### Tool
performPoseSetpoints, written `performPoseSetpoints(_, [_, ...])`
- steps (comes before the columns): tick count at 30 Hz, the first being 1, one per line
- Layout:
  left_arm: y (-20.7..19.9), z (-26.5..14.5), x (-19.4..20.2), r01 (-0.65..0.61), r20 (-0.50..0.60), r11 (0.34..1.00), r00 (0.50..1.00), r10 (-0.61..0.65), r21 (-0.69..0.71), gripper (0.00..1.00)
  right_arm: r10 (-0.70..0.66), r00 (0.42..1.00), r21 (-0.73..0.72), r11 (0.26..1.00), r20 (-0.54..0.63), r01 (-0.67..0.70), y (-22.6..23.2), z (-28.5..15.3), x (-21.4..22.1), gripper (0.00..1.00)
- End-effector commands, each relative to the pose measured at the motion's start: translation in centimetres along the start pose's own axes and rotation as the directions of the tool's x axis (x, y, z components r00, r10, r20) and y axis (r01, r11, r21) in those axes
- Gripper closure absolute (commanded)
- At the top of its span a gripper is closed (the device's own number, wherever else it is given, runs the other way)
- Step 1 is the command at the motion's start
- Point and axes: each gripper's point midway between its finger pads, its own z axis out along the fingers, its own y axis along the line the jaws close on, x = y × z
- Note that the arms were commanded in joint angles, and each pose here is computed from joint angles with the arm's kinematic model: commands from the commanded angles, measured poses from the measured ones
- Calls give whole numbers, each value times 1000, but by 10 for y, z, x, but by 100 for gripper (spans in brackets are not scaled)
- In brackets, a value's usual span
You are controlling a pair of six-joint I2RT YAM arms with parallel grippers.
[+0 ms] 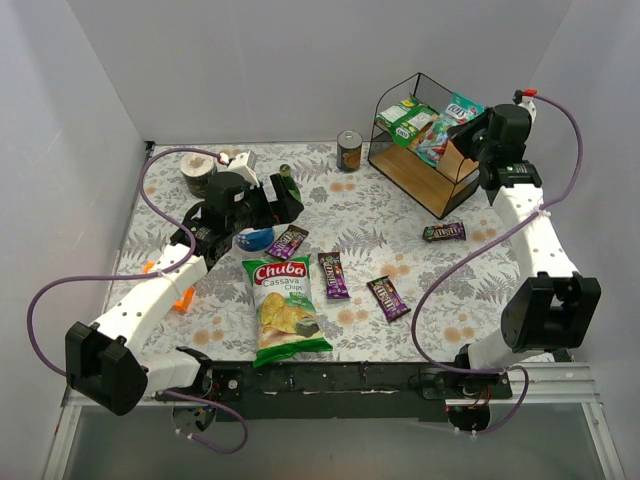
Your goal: Place and organize the candy bags onto the shelf
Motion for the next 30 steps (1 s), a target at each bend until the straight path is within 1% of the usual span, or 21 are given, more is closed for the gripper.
performPoseSetpoints(1, [-4, -3, -5, -11, 12, 1000, 1000, 11, 17, 2, 40, 997, -124, 992, 60, -32, 25, 16, -47, 99])
performPoseSetpoints(2, [-4, -2, -5, -8, 9, 1000, 1000, 8, 17, 2, 56, 998, -106, 993, 37, -52, 14, 27, -45, 99])
performPoseSetpoints(3, [-4, -2, -4, -8, 8, 1000, 1000, 8, 18, 2, 63, 998, -105, 993, 13, -61, 13, 31, -42, 99])
performPoseSetpoints(5, [-5, -1, -4, -6, 6, 1000, 1000, 6, 20, 2, 78, 997, -51, 996, -28, -80, 0, 41, -36, 99])
performPoseSetpoints(10, [-3, 0, -2, -2, 1, 1000, 1000, 2, 14, 2, 104, 992, 44, 994, -73, -101, -24, 50, -21, 99])
performPoseSetpoints(16, [-2, 0, -2, -5, 2, 1000, 1000, 5, 10, 2, 106, 985, 122, 989, -139, -89, -48, 58, -9, 99])
performPoseSetpoints(21, [-2, 3, -1, -3, -6, 1000, 1000, 3, 11, 2, 92, 990, 171, 982, -102, -74, -59, 56, -16, 99])
performPoseSetpoints(27, [-2, 4, 0, -2, -14, 1000, 1000, 2, 12, 2, 83, 994, 194, 979, -69, -68, -68, 58, -30, 99])
performPoseSetpoints(28, [-3, 4, -1, -3, -12, 1000, 1000, 3, 14, 2, 81, 995, 191, 979, -61, -68, -67, 59, -36, 98])
performPoseSetpoints(30, [-3, 4, 0, -2, -15, 1000, 1000, 3, 16, 2, 81, 993, 207, 976, -85, -62, -73, 65, -33, 95])
